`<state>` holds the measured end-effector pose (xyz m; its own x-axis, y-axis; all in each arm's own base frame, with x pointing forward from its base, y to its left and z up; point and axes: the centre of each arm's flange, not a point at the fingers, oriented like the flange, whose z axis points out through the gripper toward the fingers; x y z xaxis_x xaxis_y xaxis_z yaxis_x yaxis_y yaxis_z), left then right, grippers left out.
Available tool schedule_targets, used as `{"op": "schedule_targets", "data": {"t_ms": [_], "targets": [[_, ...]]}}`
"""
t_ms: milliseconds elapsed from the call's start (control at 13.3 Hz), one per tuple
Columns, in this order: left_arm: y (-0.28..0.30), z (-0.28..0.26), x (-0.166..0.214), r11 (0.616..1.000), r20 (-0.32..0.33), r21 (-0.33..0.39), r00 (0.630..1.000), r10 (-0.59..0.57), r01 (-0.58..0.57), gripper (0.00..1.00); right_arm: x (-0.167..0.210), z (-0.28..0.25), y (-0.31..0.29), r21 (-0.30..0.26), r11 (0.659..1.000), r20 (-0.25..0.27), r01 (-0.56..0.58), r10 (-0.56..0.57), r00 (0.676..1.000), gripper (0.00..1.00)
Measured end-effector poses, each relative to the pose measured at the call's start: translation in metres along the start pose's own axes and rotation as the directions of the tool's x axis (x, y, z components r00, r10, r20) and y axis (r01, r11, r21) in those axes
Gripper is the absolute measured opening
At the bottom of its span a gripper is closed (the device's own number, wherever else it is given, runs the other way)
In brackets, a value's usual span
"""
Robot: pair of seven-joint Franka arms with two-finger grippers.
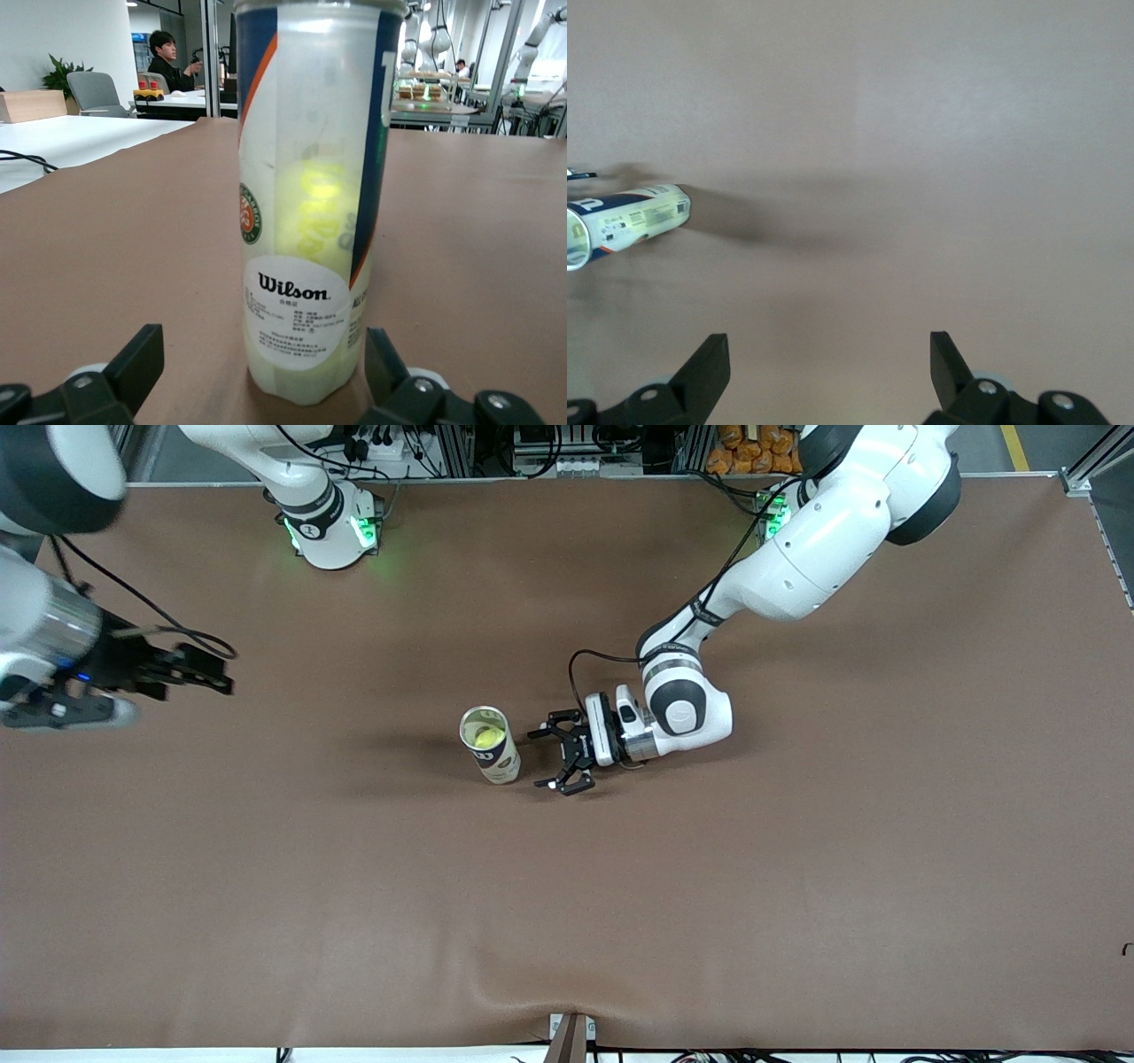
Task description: Insert tennis ball vertically with right arm
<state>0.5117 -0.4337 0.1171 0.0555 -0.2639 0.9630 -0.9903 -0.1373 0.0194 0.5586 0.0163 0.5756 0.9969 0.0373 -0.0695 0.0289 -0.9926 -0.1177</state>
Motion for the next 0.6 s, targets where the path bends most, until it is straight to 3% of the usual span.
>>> {"op": "schedule_targets", "data": {"t_ms": [301, 602], "targets": [[-0.037, -0.05, 0.012, 0.998, 0.086, -0.056, 0.996, 0.03, -0.025, 1.0, -0.023, -0.071, 0.031, -0.04, 0.999, -0.045, -0.022, 0.02, 0.999, 1.0], [-0.065, -0.097, 0.008, 0.994, 0.181, -0.101, 0.982, 0.057, -0.039, 1.0, -0.037, -0.087, 0.03, -0.055, 0.993, 0.0, -0.103, 0.103, 0.995, 1.0]]}}
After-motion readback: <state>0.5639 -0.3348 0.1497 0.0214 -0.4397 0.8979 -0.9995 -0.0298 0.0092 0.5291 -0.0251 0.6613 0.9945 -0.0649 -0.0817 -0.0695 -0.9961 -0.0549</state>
